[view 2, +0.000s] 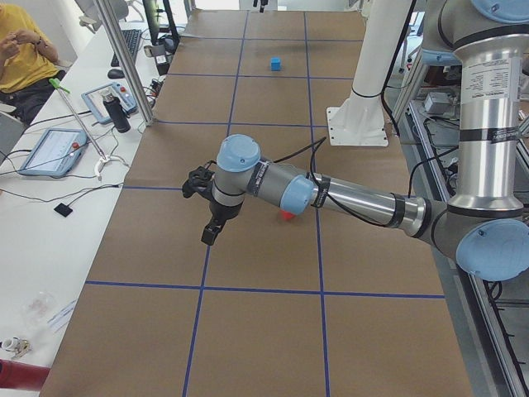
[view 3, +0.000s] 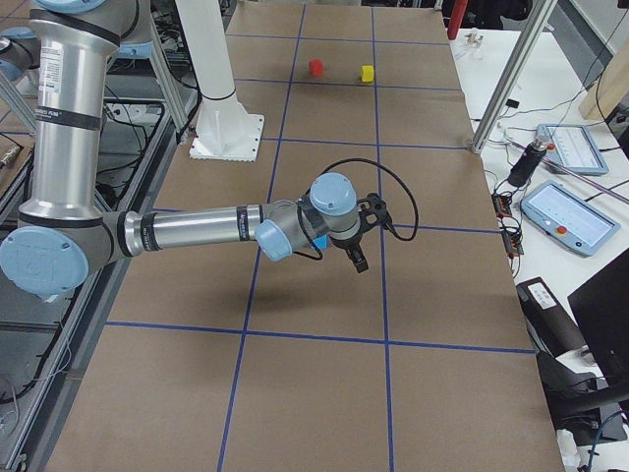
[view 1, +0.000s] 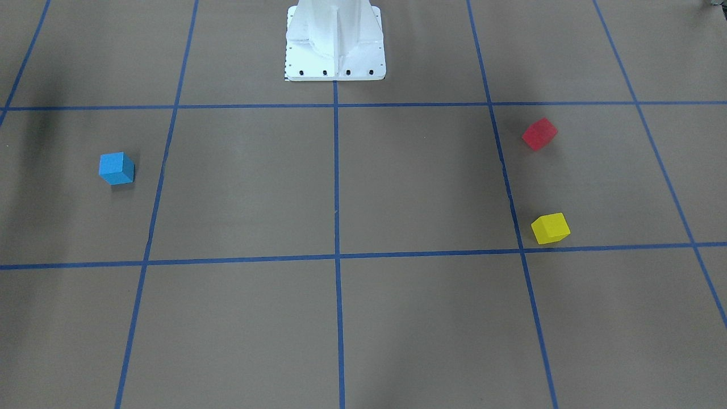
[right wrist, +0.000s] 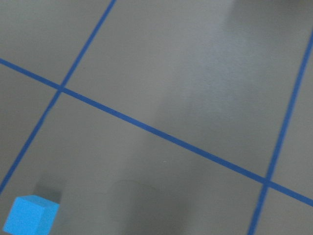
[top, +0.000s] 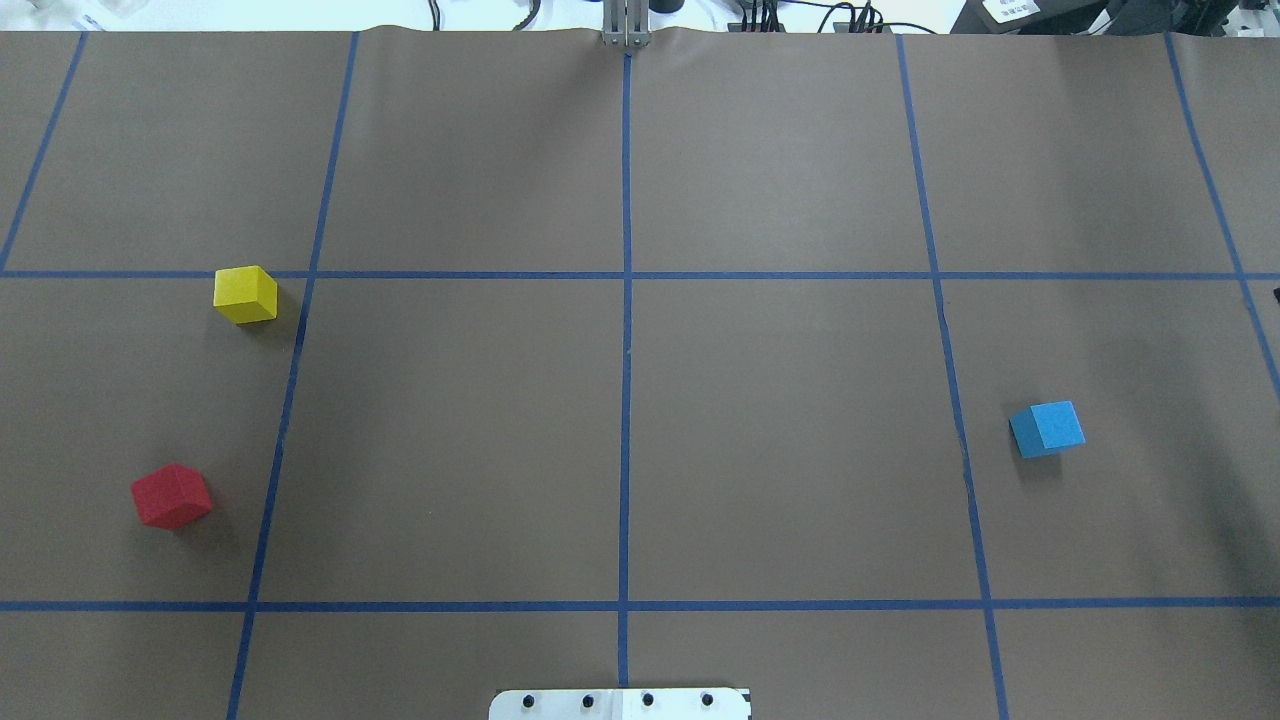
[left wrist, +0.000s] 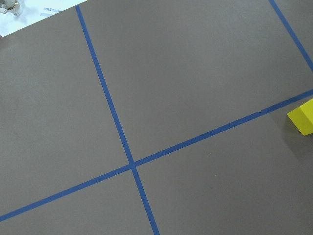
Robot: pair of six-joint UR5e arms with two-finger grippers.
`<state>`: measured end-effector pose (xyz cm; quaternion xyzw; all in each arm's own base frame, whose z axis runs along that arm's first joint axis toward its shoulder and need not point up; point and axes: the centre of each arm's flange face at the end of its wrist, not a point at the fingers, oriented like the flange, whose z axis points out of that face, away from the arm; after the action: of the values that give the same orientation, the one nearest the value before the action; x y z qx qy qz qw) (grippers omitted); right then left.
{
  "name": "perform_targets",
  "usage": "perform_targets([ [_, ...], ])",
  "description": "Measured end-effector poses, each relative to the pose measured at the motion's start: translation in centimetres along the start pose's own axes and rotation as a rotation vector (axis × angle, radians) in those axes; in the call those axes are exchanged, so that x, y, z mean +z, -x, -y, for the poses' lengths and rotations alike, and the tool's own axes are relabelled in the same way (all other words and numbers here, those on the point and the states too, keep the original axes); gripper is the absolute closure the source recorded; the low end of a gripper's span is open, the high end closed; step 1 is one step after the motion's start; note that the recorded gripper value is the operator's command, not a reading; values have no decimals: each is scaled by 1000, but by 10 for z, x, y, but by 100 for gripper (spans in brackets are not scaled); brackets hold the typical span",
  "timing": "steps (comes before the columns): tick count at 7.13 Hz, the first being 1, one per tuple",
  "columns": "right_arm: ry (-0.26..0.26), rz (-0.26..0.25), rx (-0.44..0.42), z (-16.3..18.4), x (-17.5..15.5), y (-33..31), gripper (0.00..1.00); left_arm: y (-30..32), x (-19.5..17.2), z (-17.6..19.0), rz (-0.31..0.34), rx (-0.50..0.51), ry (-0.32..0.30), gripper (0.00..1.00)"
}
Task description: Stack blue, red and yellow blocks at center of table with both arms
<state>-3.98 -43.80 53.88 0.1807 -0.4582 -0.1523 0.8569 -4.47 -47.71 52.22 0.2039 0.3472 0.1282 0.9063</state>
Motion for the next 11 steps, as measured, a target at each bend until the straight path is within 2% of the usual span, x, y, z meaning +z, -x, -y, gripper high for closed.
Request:
perform_targets([
  [1, 25, 18, 72, -9, 24, 19, 1, 0, 0, 0, 0, 3, -3, 0],
  [4, 42, -101, 244, -14, 101, 96, 1, -2, -2, 1, 1, 11, -13, 0],
  [6, 35, -180, 277, -28, 146, 139, 1, -3, -4, 2, 1, 15, -17, 0],
  [8, 39, -211, 280, -41, 170, 161, 3, -4, -5, 2, 1, 16, -19, 0],
  [9, 48, -213, 274, -45, 177, 166, 37, -4, -5, 3, 1, 16, -19, 0],
  [10, 56, -214, 265, -49, 182, 170, 85, -4, -5, 3, 1, 16, -20, 0],
  [11, 62, -216, 253, -52, 186, 173, 100, -4, -5, 3, 1, 16, -20, 0],
])
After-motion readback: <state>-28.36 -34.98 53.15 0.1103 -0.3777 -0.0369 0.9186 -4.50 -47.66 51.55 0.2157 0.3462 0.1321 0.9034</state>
